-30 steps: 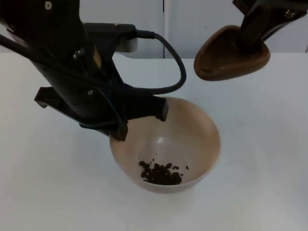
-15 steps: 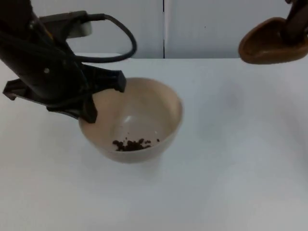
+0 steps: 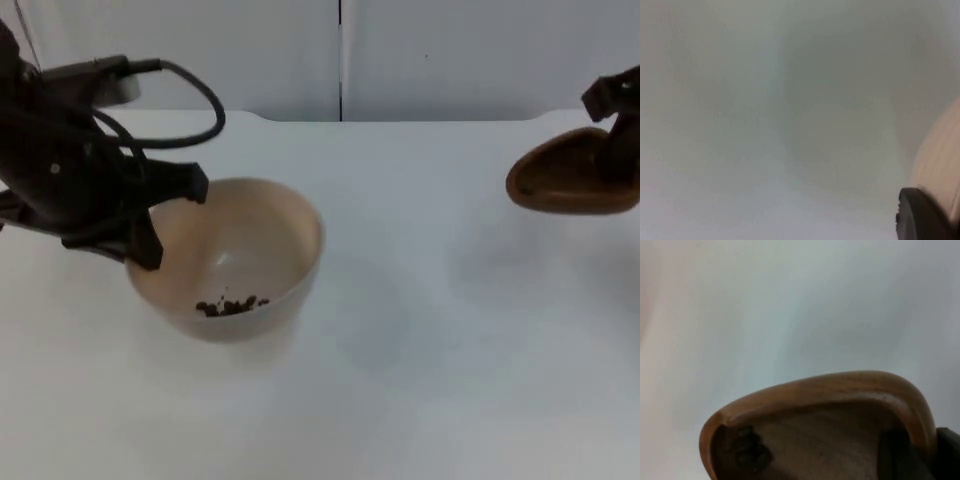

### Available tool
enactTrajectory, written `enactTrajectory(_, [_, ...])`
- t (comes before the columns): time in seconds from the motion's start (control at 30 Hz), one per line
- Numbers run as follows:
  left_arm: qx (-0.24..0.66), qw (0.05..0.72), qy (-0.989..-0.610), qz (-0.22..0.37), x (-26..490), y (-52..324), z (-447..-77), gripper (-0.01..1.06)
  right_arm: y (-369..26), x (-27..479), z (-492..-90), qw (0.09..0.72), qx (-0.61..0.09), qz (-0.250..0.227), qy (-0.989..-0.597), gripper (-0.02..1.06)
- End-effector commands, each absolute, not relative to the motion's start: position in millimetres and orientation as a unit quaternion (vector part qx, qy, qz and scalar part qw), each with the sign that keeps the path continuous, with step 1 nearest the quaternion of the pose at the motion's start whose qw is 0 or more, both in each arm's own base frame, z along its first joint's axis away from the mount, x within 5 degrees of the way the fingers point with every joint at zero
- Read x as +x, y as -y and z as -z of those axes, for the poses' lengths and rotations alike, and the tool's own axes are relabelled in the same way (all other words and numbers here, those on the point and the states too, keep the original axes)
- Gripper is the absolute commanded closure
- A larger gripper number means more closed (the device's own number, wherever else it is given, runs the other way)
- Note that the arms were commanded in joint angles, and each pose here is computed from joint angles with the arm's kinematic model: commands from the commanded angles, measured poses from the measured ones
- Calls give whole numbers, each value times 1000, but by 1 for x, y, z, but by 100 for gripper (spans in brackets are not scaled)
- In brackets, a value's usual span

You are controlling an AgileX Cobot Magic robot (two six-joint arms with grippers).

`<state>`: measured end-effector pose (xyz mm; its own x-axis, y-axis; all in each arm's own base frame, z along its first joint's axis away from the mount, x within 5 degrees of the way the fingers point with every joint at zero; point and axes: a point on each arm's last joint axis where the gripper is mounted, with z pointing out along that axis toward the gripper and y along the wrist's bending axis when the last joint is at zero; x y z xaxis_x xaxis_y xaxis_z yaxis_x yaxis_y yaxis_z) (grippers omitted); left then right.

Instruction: Pick up the bowl with the left hand and pour the coffee beans from the cup into the bowl with the right hand.

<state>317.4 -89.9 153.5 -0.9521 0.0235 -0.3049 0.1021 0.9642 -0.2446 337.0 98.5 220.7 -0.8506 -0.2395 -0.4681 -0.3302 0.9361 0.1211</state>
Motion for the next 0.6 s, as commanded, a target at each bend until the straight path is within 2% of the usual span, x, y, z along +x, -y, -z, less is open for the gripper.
enactTrajectory(0.0, [29, 152, -979, 130, 322, 90, -145, 105, -97, 339, -216, 239, -133, -101, -956, 105])
enactTrajectory(0.13, [28, 130, -983, 125, 324, 90, -125, 105, -98, 346, -183, 198, -127, -96, -967, 105])
enactTrajectory(0.57, [38, 133, -984, 116, 327, 90, -113, 105, -99, 360, -129, 169, -99, -86, -977, 105])
